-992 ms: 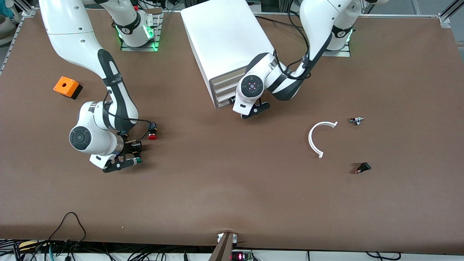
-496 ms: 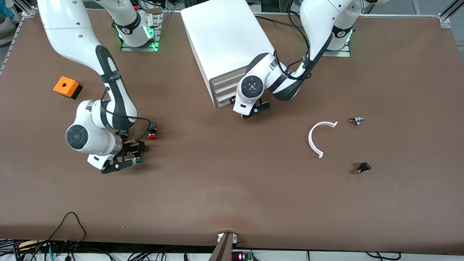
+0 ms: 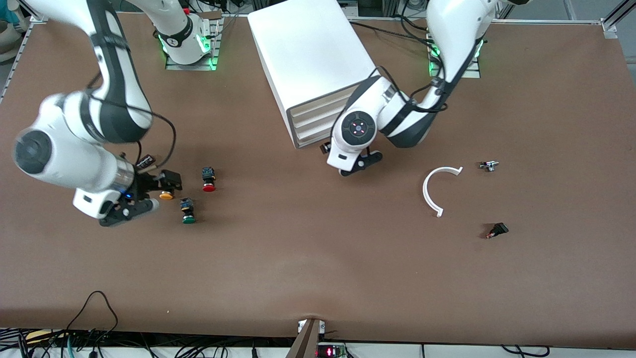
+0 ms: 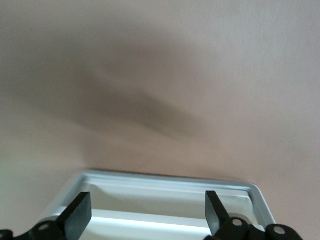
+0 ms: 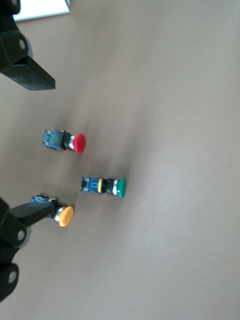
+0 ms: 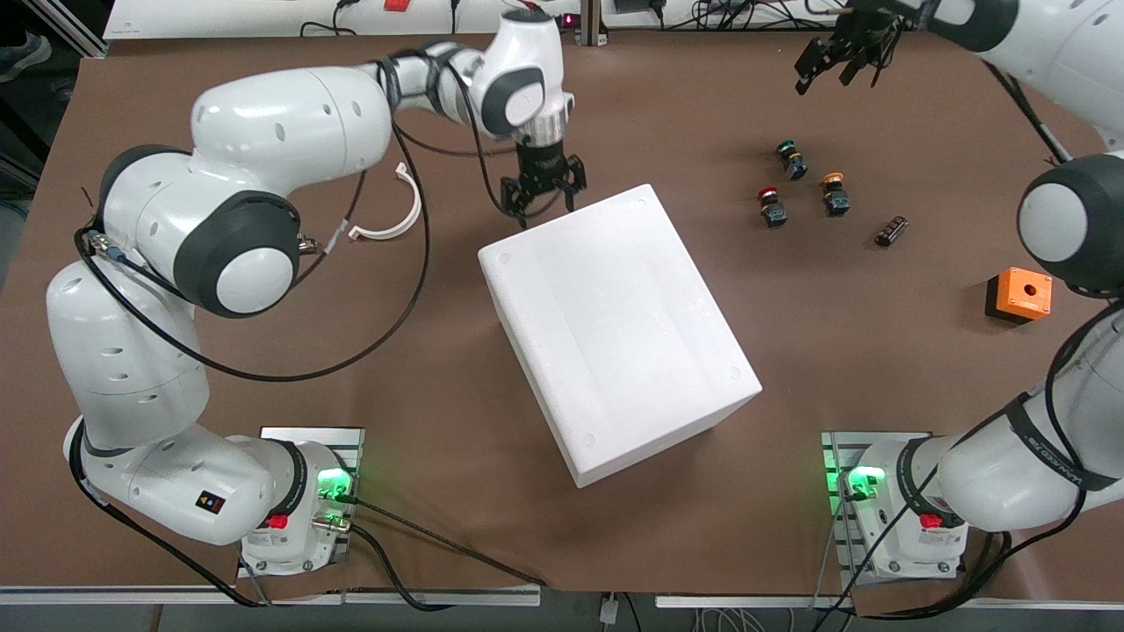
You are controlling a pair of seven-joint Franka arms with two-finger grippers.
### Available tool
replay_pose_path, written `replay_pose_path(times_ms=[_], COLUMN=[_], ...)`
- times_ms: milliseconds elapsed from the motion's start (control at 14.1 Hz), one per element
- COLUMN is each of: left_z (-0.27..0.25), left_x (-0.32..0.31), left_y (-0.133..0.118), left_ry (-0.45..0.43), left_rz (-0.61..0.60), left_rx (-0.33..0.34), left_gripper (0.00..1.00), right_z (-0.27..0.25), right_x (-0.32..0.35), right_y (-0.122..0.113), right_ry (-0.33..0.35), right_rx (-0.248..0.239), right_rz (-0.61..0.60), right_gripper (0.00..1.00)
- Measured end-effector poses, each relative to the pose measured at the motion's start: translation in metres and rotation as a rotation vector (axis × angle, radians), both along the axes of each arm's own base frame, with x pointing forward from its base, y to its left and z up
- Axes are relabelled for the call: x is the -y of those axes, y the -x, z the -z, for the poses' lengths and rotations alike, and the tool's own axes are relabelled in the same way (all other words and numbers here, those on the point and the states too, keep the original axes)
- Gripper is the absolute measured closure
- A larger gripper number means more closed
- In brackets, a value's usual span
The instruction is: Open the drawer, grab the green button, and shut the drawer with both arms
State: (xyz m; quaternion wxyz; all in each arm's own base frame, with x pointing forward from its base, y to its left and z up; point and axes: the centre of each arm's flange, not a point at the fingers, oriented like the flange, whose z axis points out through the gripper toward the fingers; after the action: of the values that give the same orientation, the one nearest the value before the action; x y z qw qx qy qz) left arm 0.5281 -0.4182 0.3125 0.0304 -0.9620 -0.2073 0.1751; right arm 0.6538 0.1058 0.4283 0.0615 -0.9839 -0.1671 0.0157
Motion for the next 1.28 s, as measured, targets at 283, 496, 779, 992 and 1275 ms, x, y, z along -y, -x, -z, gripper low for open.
replay_pose_path(times_ms=[283, 496, 779, 992, 1275], left_z=[-0.037, -0.046, -0.103, -0.146, -0.199], left_x=[-0.052, -0.078, -0.147, -0.216, -0.26], left_y=[-0.038, -0.049, -0.078, -0.096, -0.088], left_ry=[-0.02, -0.076, 0.003, 0.057, 0.063], left_rz=[0.179, 0.321, 0.541, 0.658, 0.689], left_rx=[0.01, 0.025, 0.07, 0.117, 0.163], left_gripper=[0.0, 0.0, 0.0, 0.0, 0.0], right_z=[-0.067, -0.097, -0.14, -0.173, -0.184], right_x=[0.026, 0.1, 0.167, 0.161, 0.151], right_y=[0.016, 0.029, 0.061, 0.07, 0.071], right_ry=[-0.022, -0.015, 0.037, 0.186, 0.205], right_rx=[0.057, 0.047, 0.049, 0.073, 0.073], right_rz=[0.027, 0.072, 0.022, -0.057, -0.126], right_gripper=[0.0, 0.0, 0.0, 0.0, 0.0])
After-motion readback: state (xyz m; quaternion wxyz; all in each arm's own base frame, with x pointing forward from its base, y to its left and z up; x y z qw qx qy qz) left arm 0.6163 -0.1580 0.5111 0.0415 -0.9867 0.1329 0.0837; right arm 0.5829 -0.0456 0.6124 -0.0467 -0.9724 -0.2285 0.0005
